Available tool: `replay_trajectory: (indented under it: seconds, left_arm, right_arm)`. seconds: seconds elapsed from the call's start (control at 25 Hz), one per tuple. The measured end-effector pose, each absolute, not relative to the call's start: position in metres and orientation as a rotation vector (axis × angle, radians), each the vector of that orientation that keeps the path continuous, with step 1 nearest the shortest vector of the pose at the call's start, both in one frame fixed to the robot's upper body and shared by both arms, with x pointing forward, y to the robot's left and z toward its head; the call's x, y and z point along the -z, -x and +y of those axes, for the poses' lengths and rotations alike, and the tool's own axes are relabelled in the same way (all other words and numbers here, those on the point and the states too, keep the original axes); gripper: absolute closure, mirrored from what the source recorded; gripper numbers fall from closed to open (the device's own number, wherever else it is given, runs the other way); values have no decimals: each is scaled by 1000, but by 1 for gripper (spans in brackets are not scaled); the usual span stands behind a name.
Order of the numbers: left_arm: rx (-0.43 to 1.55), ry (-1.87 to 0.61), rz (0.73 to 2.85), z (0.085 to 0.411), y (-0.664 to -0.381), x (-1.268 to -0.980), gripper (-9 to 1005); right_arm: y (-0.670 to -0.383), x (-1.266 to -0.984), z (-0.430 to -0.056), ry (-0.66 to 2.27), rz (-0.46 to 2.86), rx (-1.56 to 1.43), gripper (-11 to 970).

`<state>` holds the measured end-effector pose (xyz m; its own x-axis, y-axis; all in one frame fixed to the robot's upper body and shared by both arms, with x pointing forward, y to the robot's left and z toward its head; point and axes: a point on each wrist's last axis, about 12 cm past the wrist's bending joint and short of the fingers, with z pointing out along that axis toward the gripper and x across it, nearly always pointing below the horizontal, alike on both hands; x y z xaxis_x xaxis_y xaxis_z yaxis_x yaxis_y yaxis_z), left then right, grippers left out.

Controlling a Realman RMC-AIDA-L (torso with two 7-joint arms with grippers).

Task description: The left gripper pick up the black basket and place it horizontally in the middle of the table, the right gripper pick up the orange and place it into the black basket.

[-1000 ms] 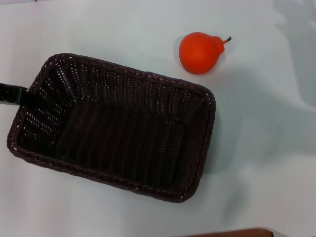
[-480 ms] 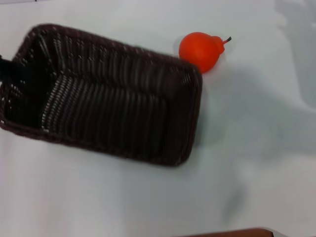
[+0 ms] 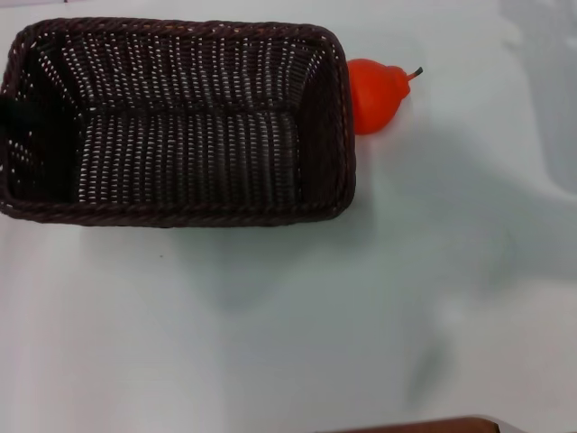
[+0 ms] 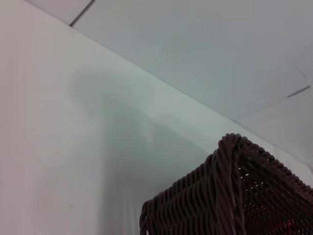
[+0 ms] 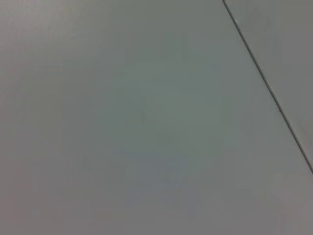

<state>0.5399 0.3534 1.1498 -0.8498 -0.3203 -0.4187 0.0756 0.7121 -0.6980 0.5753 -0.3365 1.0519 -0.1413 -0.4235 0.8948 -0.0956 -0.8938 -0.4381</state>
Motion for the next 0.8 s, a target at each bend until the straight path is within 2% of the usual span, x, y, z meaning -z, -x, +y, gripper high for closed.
replay_trajectory:
  seconds: [0.64, 0.8]
  left_arm:
    - [1043, 315, 2394, 349, -537, -1122, 829]
    - [1037, 324, 2392, 353, -537, -1122, 702]
  right_arm:
    - [-583, -1060, -334, 1865, 569, 2157, 305]
    - [-586, -1062, -332, 1871, 546, 2153, 297]
